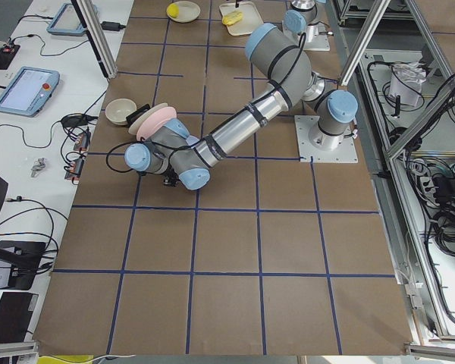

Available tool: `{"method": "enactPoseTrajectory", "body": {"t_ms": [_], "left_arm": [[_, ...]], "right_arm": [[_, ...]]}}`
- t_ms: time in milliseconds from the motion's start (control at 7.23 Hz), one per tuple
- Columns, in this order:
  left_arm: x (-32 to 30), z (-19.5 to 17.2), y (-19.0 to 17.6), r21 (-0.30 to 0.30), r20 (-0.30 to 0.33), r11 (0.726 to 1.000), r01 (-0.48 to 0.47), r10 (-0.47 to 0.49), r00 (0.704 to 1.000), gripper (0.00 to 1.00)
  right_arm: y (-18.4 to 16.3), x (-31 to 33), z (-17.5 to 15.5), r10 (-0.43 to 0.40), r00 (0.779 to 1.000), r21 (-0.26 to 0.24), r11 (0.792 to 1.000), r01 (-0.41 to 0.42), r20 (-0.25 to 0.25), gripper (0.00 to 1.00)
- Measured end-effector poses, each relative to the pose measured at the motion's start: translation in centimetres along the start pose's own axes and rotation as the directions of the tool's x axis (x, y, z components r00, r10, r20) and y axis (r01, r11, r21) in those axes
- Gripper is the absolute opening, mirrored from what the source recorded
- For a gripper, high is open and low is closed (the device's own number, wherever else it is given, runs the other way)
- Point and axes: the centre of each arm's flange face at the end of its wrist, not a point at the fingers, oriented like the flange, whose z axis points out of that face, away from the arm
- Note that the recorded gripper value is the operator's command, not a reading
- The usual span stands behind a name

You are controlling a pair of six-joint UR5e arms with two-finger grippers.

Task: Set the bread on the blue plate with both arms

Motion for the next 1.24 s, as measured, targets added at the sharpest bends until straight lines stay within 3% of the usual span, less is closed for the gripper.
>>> {"method": "enactPoseTrajectory", "body": {"t_ms": [138, 277, 553, 691, 830, 968, 1106, 1245], "left_arm": [[-0.1, 0.4, -0.1, -0.006, -0.005, 1.000, 0.001, -0.001, 1.000, 0.38], [-0.2, 0.8, -0.2, -0.014, -0.012, 1.000, 0.003, -0.003, 1.000, 0.23], [0.1, 0.3, -0.2, -0.018, -0.016, 1.000, 0.006, -0.006, 1.000, 0.20], [0.4, -0.4, -0.1, -0.011, -0.011, 1.000, 0.005, -0.005, 1.000, 0.18], [0.7, -1.5, -0.1, -0.002, -0.002, 1.000, 0.002, -0.002, 1.000, 0.14], [0.9, -2.6, 0.0, 0.001, 0.002, 1.000, 0.002, -0.002, 1.000, 0.10], [1.0, -3.7, 0.2, -0.005, -0.002, 1.000, 0.005, -0.005, 1.000, 0.08], [1.0, -4.4, 0.4, -0.012, -0.008, 1.000, 0.009, -0.009, 1.000, 0.07]], "right_arm": [[0.4, 0.1, 0.5, 0.002, 1.000, -0.001, 1.000, -0.002, 0.001, 0.97], [0.6, 0.0, 0.6, 0.003, 1.000, -0.001, 1.000, -0.003, 0.003, 0.96], [1.2, -1.4, 2.1, 0.005, 0.999, -0.008, 1.000, -0.004, 0.039, 0.95], [1.4, -1.9, 2.8, 0.006, 0.999, -0.011, 1.000, -0.006, 0.051, 0.90], [1.7, -2.1, 3.2, 0.012, 0.998, -0.014, 1.000, -0.012, 0.061, 0.75], [2.2, -1.9, 3.6, 0.022, 0.997, -0.014, 1.000, -0.021, 0.072, 0.47], [2.6, -1.6, 4.2, 0.022, 0.996, 0.000, 1.000, -0.022, 0.089, 0.32], [2.6, -1.3, 5.0, 0.017, 0.994, 0.020, 1.000, -0.020, 0.105, 0.30]]}}
